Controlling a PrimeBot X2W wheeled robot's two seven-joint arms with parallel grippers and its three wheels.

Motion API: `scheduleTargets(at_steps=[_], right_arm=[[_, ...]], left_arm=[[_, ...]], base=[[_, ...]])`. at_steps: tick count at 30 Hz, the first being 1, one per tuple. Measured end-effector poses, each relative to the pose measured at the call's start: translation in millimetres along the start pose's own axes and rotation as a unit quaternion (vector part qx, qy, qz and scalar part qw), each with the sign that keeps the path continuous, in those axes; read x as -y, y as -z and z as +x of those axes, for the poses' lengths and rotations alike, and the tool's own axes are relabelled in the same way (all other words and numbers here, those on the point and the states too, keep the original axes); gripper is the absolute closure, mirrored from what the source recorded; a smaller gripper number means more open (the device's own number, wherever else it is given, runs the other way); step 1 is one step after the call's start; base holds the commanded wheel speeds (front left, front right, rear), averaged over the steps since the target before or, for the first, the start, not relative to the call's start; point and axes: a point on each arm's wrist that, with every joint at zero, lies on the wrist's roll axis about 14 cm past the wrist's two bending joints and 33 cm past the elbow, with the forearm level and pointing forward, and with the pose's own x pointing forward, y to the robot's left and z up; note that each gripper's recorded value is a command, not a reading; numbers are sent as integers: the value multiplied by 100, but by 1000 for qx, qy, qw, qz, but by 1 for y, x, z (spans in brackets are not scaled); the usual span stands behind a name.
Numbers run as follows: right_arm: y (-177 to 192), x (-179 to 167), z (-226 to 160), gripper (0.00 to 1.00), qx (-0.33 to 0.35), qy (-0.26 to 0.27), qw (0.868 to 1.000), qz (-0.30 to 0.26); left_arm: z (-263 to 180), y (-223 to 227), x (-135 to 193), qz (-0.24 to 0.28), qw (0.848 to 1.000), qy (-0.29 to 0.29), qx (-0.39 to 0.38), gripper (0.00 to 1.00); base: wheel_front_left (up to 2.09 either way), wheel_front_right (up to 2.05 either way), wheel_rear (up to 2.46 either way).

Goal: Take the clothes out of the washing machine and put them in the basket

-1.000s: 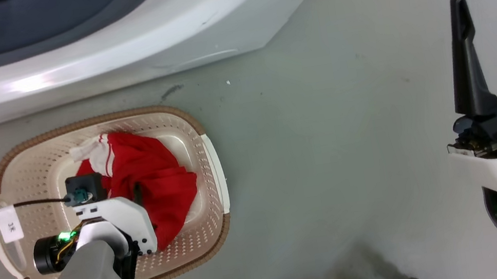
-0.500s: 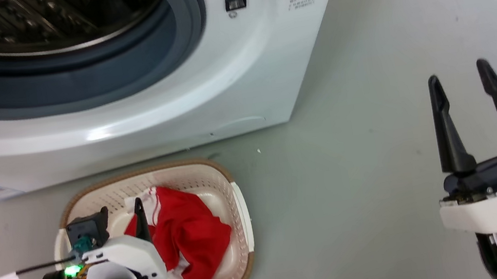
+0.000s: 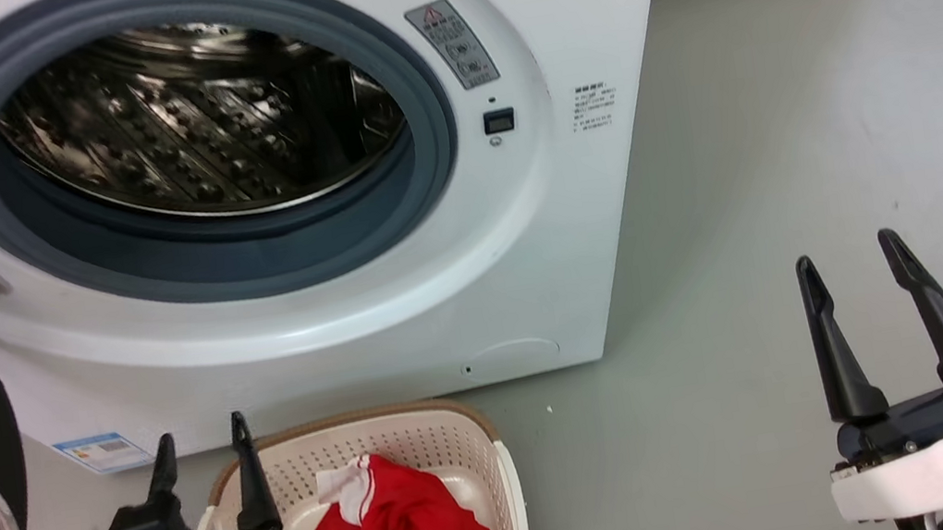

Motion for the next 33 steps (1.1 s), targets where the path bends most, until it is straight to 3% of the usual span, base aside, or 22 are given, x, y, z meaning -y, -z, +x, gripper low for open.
scheduleTargets(at_steps=[11, 33], right_arm=[[-16, -6, -21, 0, 17, -5, 1000, 2], [-22, -7, -27, 0, 25, -5, 1000, 8]], left_arm=[[-41, -68, -5, 28, 993, -9, 111, 0], [-57, -85, -6, 38, 989, -10, 140, 0]], base=[[0, 0, 0], [0, 0, 0]])
